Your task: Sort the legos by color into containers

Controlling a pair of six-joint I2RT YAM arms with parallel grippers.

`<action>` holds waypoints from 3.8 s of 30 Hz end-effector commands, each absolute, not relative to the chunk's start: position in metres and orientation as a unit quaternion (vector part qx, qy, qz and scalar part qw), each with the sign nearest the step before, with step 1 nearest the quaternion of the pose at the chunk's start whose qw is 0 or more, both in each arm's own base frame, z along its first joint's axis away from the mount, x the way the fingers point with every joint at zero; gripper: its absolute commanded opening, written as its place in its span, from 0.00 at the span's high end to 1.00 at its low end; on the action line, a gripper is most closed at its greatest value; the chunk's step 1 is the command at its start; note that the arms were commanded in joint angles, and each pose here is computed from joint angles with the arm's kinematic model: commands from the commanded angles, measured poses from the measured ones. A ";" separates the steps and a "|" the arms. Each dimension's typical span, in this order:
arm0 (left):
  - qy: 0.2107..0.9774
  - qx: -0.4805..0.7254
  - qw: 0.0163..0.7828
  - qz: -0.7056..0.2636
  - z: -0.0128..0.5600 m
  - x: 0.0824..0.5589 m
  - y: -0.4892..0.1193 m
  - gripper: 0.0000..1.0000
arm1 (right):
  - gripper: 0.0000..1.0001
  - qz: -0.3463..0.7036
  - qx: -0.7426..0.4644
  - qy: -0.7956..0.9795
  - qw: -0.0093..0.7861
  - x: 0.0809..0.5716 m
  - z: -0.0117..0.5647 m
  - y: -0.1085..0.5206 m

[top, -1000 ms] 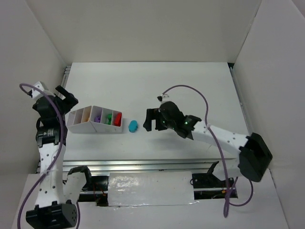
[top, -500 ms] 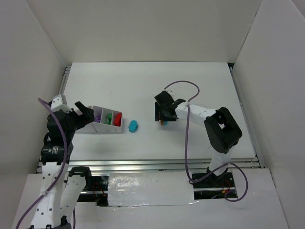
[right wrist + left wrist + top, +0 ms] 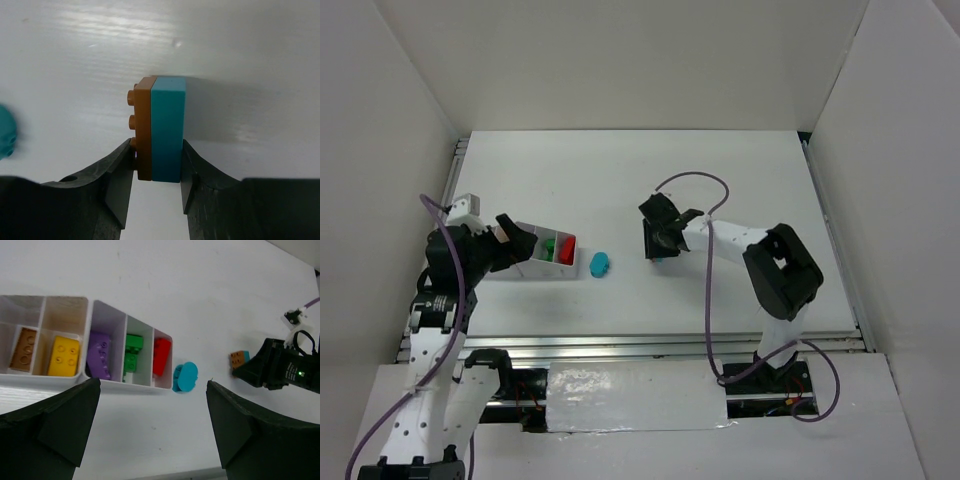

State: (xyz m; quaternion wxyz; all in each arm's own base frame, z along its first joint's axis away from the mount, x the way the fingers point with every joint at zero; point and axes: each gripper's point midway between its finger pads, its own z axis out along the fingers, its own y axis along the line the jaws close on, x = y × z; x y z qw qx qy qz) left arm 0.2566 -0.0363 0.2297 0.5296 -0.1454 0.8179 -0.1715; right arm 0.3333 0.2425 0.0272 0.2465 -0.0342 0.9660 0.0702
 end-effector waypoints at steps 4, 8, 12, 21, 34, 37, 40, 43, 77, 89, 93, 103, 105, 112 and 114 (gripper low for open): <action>0.803 -0.103 0.454 -0.371 0.242 0.251 -0.107 0.04 | 1.00 0.234 -0.119 0.895 0.362 0.268 0.121 0.310; 0.774 -0.076 0.430 -0.459 0.265 0.248 -0.160 0.06 | 1.00 0.316 -0.142 0.852 0.393 0.234 0.173 0.340; 0.781 -0.045 0.407 -0.471 0.271 0.245 -0.195 0.05 | 1.00 0.354 -0.147 0.828 0.409 0.218 0.206 0.353; 0.783 -0.035 0.377 -0.494 0.254 0.234 -0.224 0.12 | 1.00 0.373 -0.138 0.807 0.437 0.208 0.238 0.356; 0.788 -0.023 0.356 -0.502 0.239 0.234 -0.236 0.46 | 1.00 0.400 -0.138 0.789 0.446 0.202 0.259 0.358; 0.778 -0.012 0.356 -0.518 0.245 0.232 -0.241 0.81 | 0.99 0.398 -0.137 0.793 0.441 0.203 0.254 0.362; 0.766 0.012 0.358 -0.534 0.254 0.228 -0.247 1.00 | 0.66 0.399 -0.138 0.796 0.434 0.204 0.249 0.367; 0.753 0.045 0.368 -0.544 0.264 0.221 -0.248 1.00 | 0.00 0.415 -0.153 0.794 0.417 0.195 0.249 0.368; 0.592 0.319 0.371 -0.640 0.327 0.127 -0.247 1.00 | 0.22 0.645 -0.282 0.592 0.391 0.124 0.350 0.322; 0.578 0.321 0.365 -0.655 0.328 0.121 -0.247 1.00 | 0.58 0.659 -0.287 0.589 0.370 0.126 0.343 0.341; 0.583 0.323 0.375 -0.645 0.329 0.124 -0.246 1.00 | 1.00 0.653 -0.284 0.597 0.369 0.128 0.337 0.341; 0.604 0.324 0.404 -0.606 0.339 0.138 -0.234 1.00 | 1.00 0.623 -0.317 0.586 0.410 0.123 0.325 0.314; 0.605 0.323 0.402 -0.606 0.339 0.139 -0.231 1.00 | 1.00 0.618 -0.319 0.586 0.416 0.123 0.324 0.310; 0.718 0.203 0.399 -0.533 0.322 0.169 -0.204 1.00 | 1.00 0.562 -0.271 0.633 0.458 0.152 0.305 0.289; 0.767 0.118 0.537 -0.329 0.314 0.244 -0.133 1.00 | 1.00 0.540 -0.254 0.645 0.477 0.160 0.300 0.281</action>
